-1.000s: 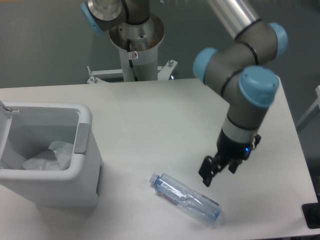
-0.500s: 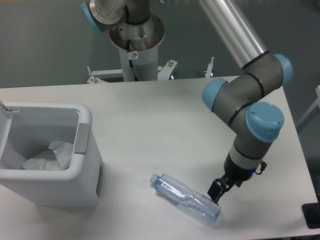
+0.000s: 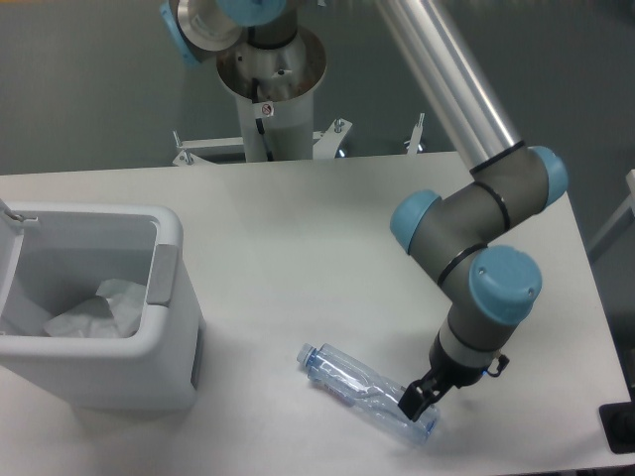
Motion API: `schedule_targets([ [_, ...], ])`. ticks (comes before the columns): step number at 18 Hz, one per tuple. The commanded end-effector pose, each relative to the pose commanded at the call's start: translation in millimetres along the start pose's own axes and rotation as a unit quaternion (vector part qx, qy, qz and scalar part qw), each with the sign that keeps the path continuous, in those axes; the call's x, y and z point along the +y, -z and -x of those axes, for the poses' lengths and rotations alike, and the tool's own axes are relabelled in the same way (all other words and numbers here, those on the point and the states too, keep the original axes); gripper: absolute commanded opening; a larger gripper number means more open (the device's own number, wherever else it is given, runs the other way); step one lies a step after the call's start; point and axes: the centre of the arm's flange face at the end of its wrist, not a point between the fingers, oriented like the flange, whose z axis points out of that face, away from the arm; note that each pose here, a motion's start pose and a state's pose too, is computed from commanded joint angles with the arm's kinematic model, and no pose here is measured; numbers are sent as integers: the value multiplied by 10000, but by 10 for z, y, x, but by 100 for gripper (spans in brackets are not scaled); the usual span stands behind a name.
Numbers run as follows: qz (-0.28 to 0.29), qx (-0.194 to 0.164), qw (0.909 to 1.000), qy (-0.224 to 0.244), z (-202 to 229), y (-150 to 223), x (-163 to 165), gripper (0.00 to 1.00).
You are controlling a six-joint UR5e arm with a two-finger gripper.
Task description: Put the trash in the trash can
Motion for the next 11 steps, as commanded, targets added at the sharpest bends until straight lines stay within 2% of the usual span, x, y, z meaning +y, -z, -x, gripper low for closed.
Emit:
schedule_targets([
  [11, -16, -6, 10000, -80, -101, -146, 6, 99],
])
